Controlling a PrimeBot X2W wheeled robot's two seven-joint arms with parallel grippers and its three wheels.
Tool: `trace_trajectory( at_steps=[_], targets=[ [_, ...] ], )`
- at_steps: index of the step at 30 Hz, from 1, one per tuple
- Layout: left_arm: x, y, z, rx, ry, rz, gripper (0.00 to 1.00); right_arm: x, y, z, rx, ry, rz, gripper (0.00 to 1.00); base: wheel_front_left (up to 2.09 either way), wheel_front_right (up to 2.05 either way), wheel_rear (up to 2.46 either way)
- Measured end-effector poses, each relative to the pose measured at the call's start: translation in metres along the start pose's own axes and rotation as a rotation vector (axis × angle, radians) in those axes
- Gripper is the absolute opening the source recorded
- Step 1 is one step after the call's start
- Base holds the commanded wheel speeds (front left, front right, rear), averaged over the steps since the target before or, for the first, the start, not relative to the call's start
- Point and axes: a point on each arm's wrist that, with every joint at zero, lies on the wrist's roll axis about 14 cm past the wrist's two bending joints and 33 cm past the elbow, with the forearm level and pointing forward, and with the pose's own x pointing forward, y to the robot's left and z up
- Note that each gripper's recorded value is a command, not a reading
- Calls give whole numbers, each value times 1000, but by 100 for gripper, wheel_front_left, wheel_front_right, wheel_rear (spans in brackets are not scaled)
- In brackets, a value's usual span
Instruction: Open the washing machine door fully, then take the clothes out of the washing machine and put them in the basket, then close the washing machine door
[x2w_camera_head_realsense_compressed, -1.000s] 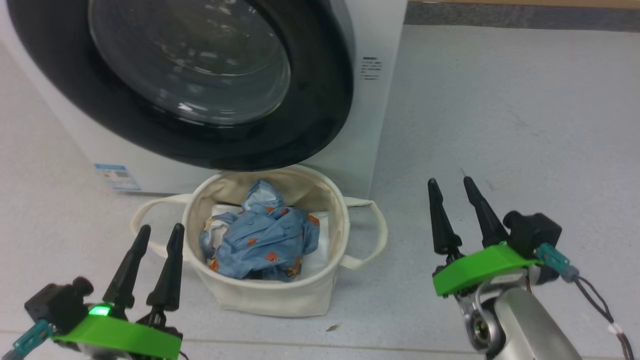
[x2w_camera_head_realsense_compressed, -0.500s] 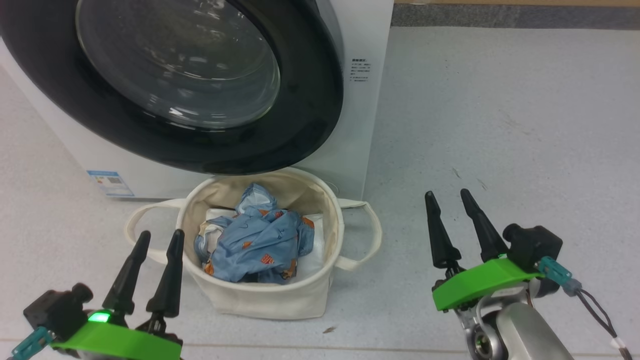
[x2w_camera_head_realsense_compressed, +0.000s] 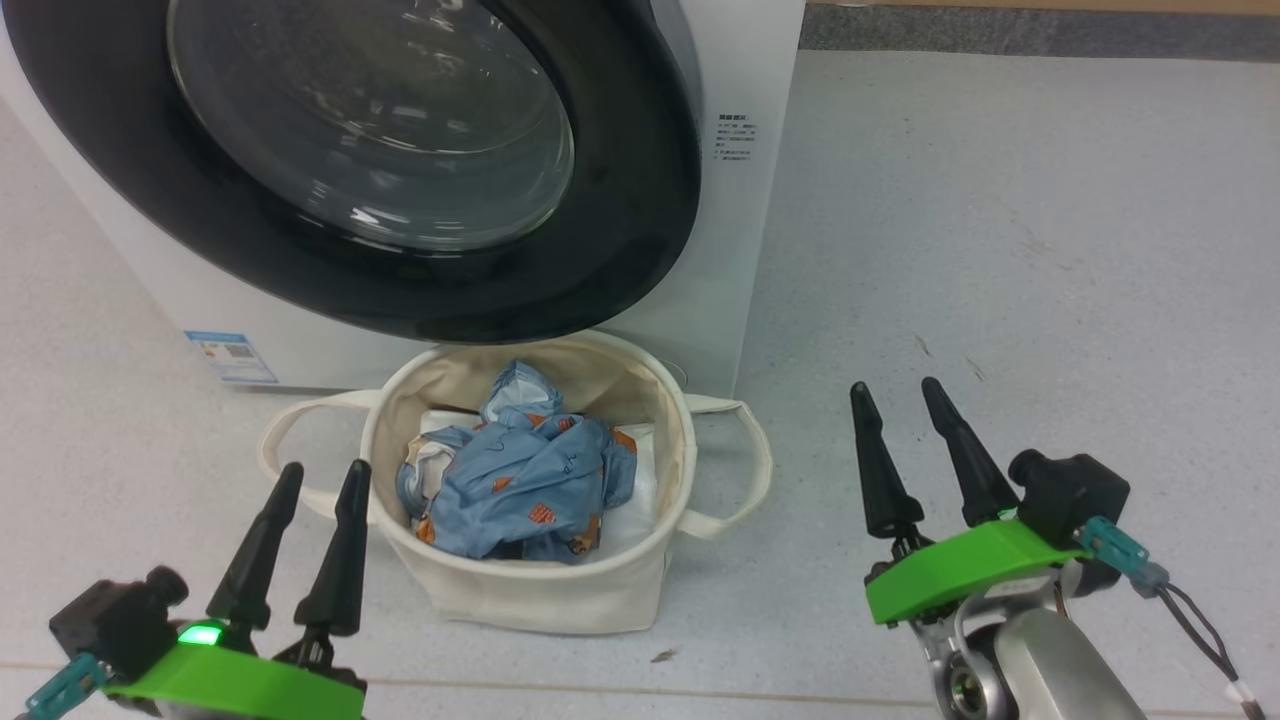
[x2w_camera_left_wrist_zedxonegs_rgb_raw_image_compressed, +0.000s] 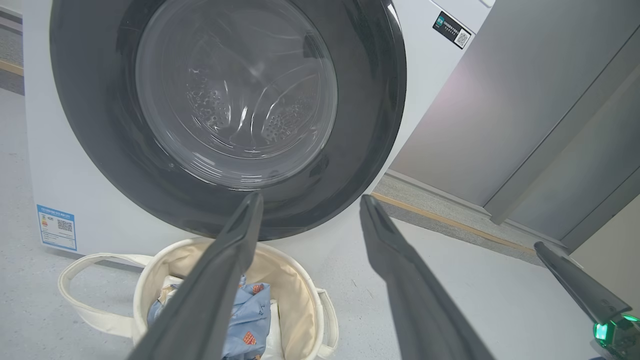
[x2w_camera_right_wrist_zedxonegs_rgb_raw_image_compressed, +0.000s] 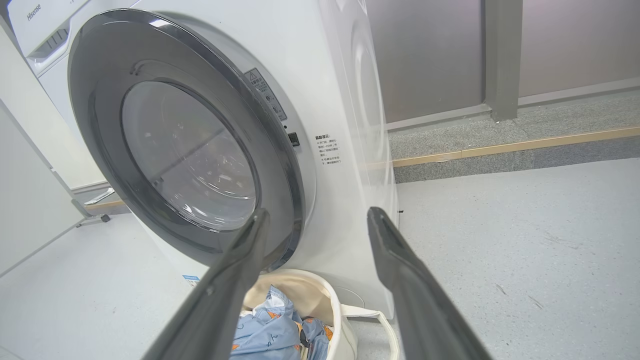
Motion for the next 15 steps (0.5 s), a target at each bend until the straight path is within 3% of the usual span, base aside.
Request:
trace_trajectory(
  at_steps=[15],
  targets=[
    [0,0,-3,-1,9,1,100,0,0,0,1,0,0,100,0,0,0]
  ],
)
